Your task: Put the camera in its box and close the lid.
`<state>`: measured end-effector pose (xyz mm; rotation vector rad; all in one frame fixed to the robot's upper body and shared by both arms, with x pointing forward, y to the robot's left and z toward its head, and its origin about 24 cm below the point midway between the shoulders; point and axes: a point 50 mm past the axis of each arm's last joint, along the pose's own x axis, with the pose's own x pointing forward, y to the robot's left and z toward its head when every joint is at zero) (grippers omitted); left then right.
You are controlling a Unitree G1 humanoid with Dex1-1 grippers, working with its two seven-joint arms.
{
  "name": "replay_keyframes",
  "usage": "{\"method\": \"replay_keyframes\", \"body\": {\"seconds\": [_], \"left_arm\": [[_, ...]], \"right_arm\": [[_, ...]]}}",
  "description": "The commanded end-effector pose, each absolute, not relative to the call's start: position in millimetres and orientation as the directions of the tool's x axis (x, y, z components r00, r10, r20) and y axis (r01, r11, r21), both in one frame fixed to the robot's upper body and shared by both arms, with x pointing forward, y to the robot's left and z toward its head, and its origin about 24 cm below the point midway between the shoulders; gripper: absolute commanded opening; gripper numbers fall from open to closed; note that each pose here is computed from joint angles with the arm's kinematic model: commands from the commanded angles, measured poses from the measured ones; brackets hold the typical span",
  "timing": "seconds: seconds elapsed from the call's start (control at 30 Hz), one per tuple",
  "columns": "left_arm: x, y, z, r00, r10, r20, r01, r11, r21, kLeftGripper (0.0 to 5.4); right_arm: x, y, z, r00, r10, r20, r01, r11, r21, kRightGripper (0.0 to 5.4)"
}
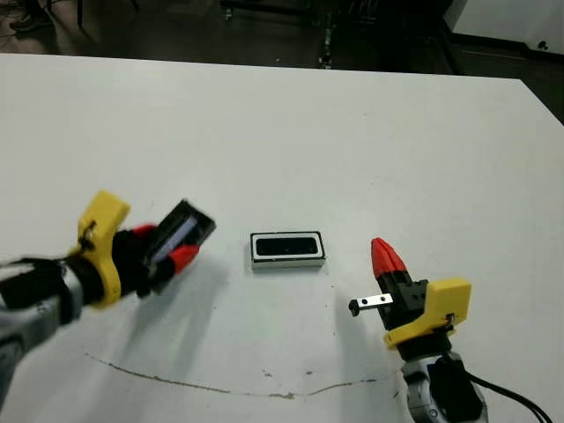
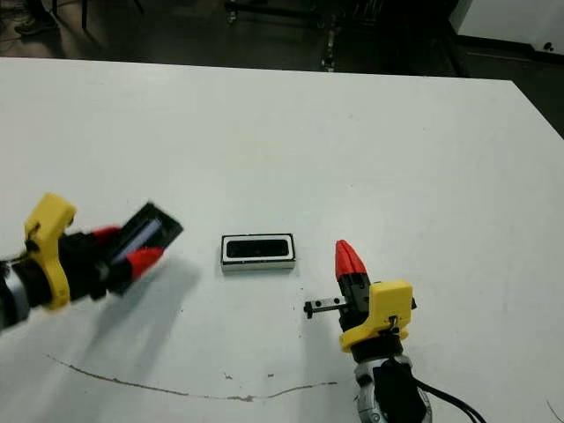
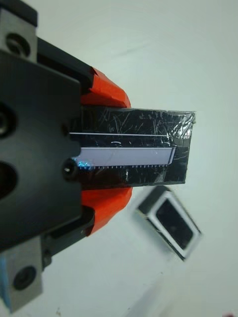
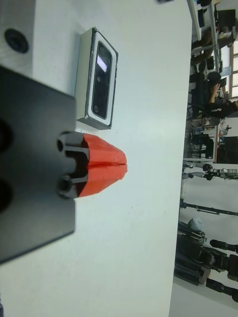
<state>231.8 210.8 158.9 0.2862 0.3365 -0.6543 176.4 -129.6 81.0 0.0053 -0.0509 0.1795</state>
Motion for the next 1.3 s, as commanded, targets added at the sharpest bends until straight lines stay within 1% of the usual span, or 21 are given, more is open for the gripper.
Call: {"method": "replay_keyframes", "body": {"seconds": [0.03,0.07,0.13,0.2,0.33,0.57,0.8,0.97,1.07,1.23,1.3], "left_arm": [[244.2,209.5,169.2,0.713,-0.578,-0.396,0.686,0.693,0.224,3.13],[248.5,207.9,172.2,0.701,-0.592,-0.397,0.703,0.666,0.248,3.13],[255.7,205.4,174.8,0.674,-0.625,-0.394,0.735,0.622,0.271,3.13],[261.8,203.5,174.1,0.643,-0.660,-0.389,0.764,0.584,0.274,3.13],[271.9,198.0,175.0,0.582,-0.701,-0.412,0.813,0.496,0.306,3.13],[285.7,185.1,172.6,0.467,-0.771,-0.434,0.881,0.361,0.307,3.13],[295.2,172.0,164.5,0.363,-0.829,-0.426,0.927,0.272,0.259,3.13],[301.8,167.7,159.0,0.338,-0.844,-0.417,0.937,0.261,0.232,3.13],[304.8,166.0,156.8,0.322,-0.852,-0.413,0.944,0.252,0.215,3.13],[308.5,165.9,152.2,0.237,-0.885,-0.401,0.971,0.208,0.114,3.13],[309.9,165.9,149.7,0.209,-0.890,-0.406,0.978,0.190,0.086,3.13]], "right_arm": [[175.2,-133.0,77.2,0.985,0.171,0.017,-0.171,0.985,0.004,0.00],[175.3,-133.5,77.1,0.985,0.171,0.018,-0.171,0.985,0.002,0.00],[175.1,-134.5,77.1,0.985,0.171,0.017,-0.171,0.985,0.001,0.00],[175.1,-135.3,77.4,0.985,0.170,0.013,-0.170,0.986,-0.005,0.00],[175.3,-137.2,78.0,0.985,0.170,0.009,-0.170,0.985,-0.006,0.00],[175.4,-139.5,78.4,0.985,0.172,0.002,-0.172,0.985,-0.009,0.00],[176.5,-142.1,77.2,0.984,0.176,0.004,-0.176,0.984,0.002,0.00],[177.5,-142.3,77.2,0.985,0.174,-0.007,-0.174,0.985,-0.015,0.00],[178.2,-142.0,77.0,0.984,0.176,-0.006,-0.176,0.984,-0.010,0.00],[179.3,-141.8,77.4,0.984,0.178,-0.004,-0.178,0.984,-0.017,0.00],[179.4,-141.6,78.0,0.984,0.176,-0.005,-0.176,0.984,-0.018,0.00]]}}
